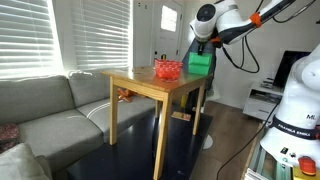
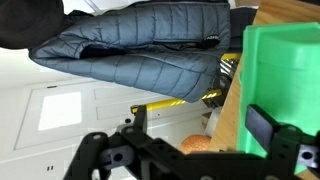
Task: Close the green container
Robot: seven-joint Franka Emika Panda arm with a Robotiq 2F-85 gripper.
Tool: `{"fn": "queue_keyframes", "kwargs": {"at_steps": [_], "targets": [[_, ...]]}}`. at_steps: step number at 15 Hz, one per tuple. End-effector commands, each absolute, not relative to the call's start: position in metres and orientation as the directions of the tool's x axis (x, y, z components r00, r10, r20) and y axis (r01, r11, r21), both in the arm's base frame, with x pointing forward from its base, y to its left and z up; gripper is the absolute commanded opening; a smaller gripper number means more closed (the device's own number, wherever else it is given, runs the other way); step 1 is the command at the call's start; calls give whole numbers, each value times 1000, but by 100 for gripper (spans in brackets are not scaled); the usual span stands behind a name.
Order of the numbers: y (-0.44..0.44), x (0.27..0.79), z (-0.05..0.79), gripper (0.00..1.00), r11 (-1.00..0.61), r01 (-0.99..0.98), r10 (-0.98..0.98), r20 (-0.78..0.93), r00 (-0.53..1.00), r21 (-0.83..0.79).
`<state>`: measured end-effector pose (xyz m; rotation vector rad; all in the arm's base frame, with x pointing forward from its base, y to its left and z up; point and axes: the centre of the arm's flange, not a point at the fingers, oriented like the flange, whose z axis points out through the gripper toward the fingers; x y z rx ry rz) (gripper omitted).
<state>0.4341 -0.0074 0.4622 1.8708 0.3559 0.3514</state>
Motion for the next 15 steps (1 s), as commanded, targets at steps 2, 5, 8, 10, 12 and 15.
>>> {"fn": "queue_keyframes", "kwargs": {"at_steps": [2, 5, 8, 10, 12, 15], "targets": [[-24, 439, 463, 100, -294, 47, 401, 78, 913, 955], [-36, 441, 461, 100, -298, 44, 387, 79, 919, 954], [-48, 444, 460, 100, -305, 34, 372, 86, 924, 952], [-57, 446, 460, 100, -307, 18, 366, 101, 925, 952], [-64, 448, 460, 100, -312, -5, 359, 123, 925, 950], [-63, 449, 467, 100, -332, -41, 362, 167, 917, 942]]}}
